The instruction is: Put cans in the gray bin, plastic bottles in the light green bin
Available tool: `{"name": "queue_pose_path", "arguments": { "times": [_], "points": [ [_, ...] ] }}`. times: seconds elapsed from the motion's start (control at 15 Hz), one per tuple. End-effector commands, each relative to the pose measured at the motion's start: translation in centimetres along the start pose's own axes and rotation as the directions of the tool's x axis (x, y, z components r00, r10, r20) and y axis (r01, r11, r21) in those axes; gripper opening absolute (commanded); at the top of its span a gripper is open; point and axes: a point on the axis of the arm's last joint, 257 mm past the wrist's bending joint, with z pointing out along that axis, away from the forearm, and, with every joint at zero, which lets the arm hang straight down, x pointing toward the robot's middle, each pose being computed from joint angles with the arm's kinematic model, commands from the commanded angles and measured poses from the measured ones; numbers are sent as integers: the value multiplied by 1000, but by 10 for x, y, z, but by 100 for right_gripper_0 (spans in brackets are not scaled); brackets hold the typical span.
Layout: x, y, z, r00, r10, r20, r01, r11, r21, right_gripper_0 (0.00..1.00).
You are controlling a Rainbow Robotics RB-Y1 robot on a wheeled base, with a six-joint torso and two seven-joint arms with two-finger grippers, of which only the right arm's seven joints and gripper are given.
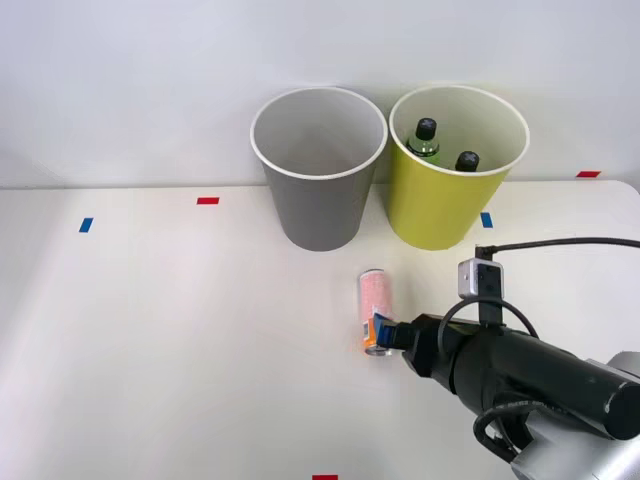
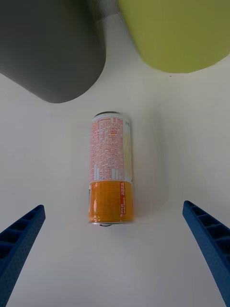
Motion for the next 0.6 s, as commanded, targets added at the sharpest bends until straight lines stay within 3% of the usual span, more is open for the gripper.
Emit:
{"name": "queue_pose_path", "arguments": {
  "times": [0.07, 0.47, 0.6],
  "points": [
    [6, 4, 0, 997, 55, -47, -55, 998, -4, 100],
    [-8, 3, 34, 996, 76, -42, -75, 997, 30, 100],
    [-15, 2, 42, 999, 29, -40, -27, 999, 39, 100]
  ]
}}
